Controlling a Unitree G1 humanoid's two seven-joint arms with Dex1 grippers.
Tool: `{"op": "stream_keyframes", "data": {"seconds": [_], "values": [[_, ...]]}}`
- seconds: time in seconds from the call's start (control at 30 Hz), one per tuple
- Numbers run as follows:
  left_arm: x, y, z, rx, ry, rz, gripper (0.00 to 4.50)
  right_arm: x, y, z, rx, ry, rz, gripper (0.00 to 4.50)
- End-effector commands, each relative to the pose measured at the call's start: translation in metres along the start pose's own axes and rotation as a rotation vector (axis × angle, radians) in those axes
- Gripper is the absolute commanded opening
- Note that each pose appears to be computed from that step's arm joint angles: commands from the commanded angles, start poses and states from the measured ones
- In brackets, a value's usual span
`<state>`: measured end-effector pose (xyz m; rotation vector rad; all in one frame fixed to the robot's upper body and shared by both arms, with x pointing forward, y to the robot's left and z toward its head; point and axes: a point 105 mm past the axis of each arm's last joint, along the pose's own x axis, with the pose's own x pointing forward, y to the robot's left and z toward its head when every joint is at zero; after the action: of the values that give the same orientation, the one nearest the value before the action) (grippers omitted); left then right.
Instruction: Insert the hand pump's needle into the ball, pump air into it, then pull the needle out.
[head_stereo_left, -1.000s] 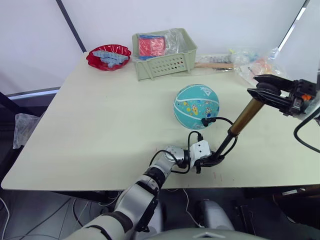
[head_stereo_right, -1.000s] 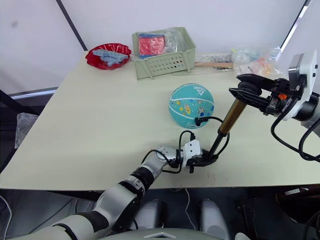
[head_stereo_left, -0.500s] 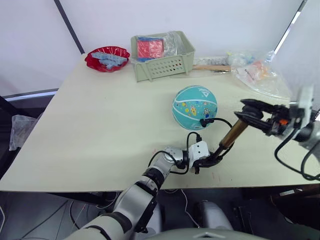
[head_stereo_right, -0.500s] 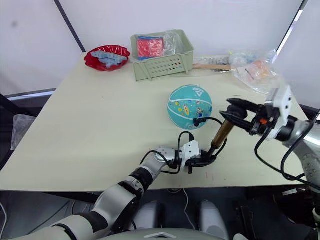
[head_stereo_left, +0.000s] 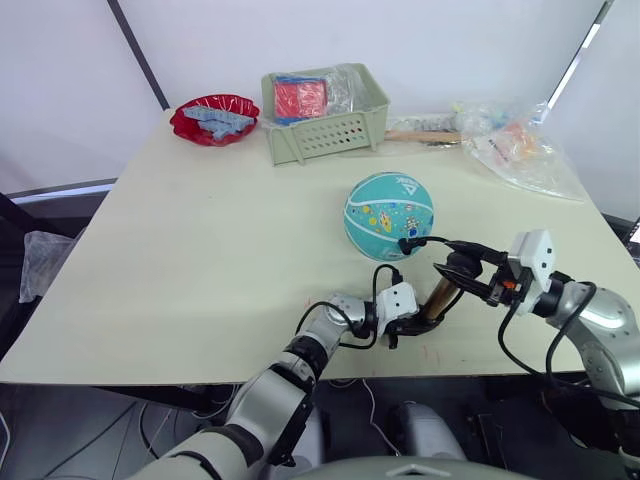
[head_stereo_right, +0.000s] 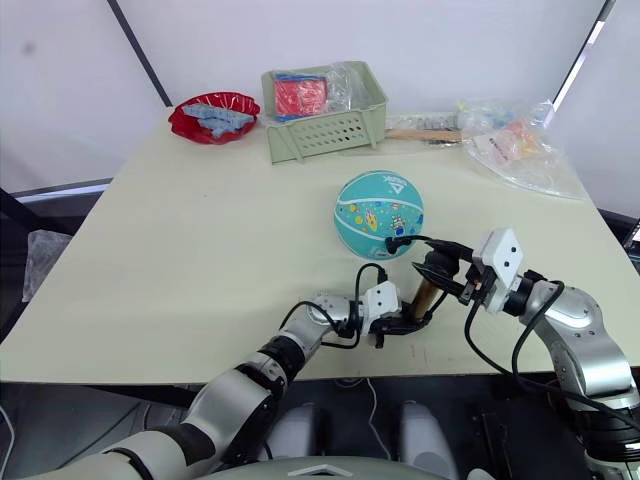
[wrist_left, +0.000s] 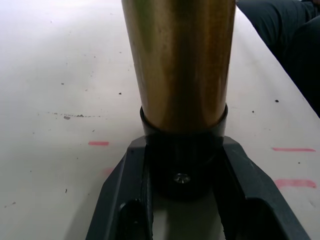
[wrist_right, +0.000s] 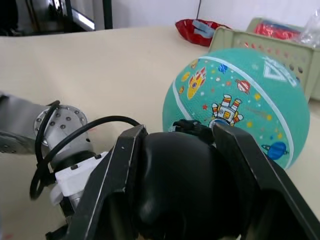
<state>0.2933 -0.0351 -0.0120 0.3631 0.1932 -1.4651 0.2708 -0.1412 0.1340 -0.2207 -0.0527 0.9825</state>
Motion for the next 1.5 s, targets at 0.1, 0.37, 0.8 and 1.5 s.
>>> {"op": "stream_keyframes", "data": {"seconds": [0.1,0.37,0.8,1.5], "values": [[-0.007,-0.008,-0.020,-0.078,0.051,-0.022,1.15,0.002,0.014,-0.038,0.072,0.120,0.014,1.61],[-0.005,-0.001,-0.005,-0.040,0.022,-0.025,3.86,0.001,0.011,-0.036,0.059,0.111,0.002,1.61],[-0.020,0.007,0.022,0.016,-0.088,-0.028,4.50,0.000,0.009,-0.032,0.047,0.100,-0.011,1.61],[-0.150,0.002,0.059,0.088,-0.237,-0.014,4.50,-0.005,0.003,-0.021,0.018,0.066,-0.038,1.61]]}}
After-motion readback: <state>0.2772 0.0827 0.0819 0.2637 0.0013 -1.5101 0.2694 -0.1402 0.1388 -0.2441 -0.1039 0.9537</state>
